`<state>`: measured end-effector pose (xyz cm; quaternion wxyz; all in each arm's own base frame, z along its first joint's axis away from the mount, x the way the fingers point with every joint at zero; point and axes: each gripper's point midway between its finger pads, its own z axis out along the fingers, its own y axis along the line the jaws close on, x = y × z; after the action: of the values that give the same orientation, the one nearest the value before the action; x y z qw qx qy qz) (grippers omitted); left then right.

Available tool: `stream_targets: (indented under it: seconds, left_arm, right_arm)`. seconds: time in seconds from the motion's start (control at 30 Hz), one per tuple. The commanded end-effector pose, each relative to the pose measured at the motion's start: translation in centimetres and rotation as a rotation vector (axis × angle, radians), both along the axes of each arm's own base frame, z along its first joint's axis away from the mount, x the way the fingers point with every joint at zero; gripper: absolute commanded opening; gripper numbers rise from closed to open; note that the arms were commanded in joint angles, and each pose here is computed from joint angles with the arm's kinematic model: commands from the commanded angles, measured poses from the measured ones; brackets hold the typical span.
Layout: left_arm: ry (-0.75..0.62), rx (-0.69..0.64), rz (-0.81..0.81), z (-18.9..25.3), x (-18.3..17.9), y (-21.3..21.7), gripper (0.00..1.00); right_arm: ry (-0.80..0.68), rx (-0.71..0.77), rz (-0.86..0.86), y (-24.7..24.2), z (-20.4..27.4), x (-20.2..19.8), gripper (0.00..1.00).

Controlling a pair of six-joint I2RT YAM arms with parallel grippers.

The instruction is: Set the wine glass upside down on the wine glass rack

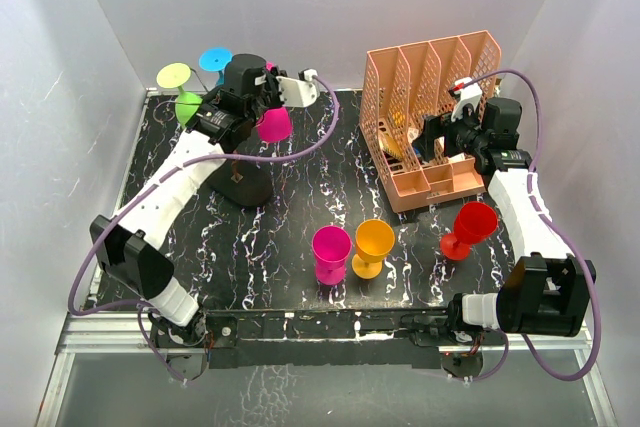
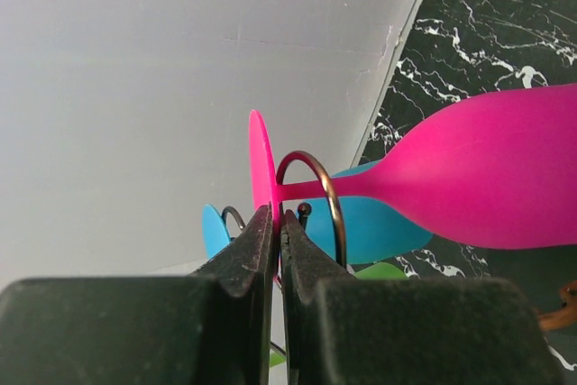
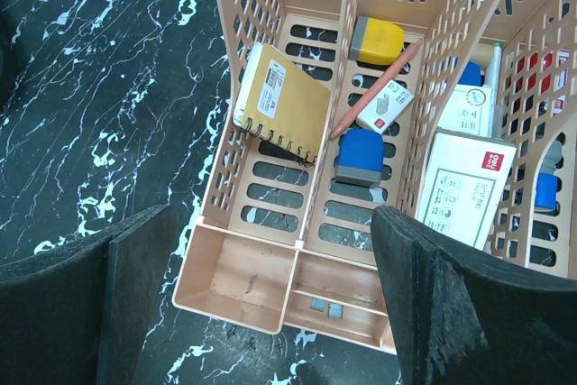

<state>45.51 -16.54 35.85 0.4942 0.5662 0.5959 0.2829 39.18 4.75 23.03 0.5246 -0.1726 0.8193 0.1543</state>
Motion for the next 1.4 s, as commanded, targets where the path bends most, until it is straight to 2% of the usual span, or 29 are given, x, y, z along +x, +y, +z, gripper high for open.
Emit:
stream_targets:
  seconds: [0.0, 0.67, 1.37]
  left_arm:
    - [-0.057, -0.008, 0.022, 2.2, -1.0, 1.0, 0.00]
    - [-0.050, -0.012, 0.056, 2.8, -2.2, 2.2, 0.13]
    - [-0.047, -0.007, 0.100, 3.2, -3.5, 4.3, 0.31]
  right_arm:
    - [-0.068, 0.002, 0.005, -0.1, 1.5, 0.7, 0.98]
    - [-0.067, 0.002, 0.005, -0.1, 1.4, 0.7, 0.99]
    - [-0.068, 0.005, 0.007, -0.3, 1.5, 0.5, 0.98]
